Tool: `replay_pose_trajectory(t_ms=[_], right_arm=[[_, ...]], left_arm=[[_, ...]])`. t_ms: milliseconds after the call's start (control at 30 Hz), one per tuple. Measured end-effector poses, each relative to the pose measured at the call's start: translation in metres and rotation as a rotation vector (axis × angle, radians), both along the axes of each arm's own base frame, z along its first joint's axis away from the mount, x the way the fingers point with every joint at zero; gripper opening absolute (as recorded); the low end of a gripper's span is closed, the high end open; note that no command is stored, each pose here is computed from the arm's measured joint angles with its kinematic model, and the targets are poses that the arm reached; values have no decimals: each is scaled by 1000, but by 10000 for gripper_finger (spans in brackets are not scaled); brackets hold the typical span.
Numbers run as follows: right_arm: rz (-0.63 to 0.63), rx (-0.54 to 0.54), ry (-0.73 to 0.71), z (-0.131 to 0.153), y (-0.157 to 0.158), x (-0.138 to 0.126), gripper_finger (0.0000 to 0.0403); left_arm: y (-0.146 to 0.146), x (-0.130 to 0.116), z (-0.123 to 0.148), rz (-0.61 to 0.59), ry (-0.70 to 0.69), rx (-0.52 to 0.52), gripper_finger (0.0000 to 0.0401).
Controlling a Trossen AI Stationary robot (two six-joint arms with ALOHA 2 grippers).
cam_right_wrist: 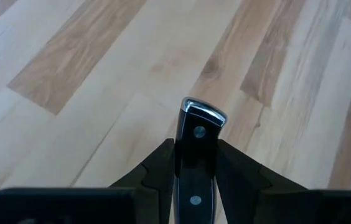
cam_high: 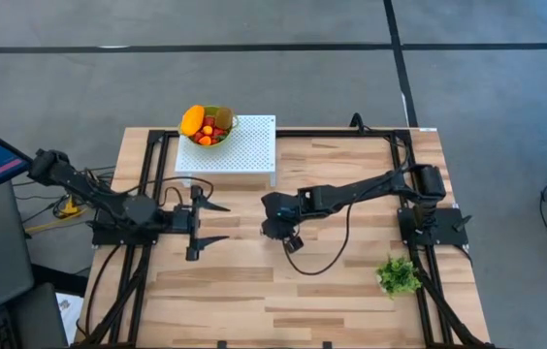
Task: Pick & Place Fruit
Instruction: Put the knife on the shelf
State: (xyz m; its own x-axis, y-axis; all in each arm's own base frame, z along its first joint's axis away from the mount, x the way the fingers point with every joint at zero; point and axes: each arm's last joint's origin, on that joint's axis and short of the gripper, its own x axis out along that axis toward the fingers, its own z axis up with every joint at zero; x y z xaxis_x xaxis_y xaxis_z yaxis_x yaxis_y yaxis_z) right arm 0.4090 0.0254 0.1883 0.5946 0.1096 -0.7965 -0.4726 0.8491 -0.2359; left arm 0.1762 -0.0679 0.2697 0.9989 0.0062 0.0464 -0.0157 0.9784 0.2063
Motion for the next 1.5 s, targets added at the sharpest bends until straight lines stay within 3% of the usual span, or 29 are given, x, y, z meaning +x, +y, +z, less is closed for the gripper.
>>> replay_pose_trajectory(t_ms=[467,600,767,900,1200,1400,1500], right_arm=[[-107,81,-14,6,-10,4,178],[-163,114,60,38,-4,-6,189],[-404,206,284,64,-9,-44,162],[-578,169,353,81,-17,-78,129],[-688,143,227,121,-45,-130,84],[-645,165,85,132,-55,-165,61],[-576,236,-52,130,-58,-183,39]], left_arm=[[0,0,0,1,1,-2,296],[-2,4,-4,0,26,-38,296],[-7,18,-23,42,116,-89,296],[-8,36,-46,180,179,-154,296],[-1,73,-82,319,243,-267,296],[-2,96,-100,364,295,-316,296],[-1,102,-109,384,318,-337,296]])
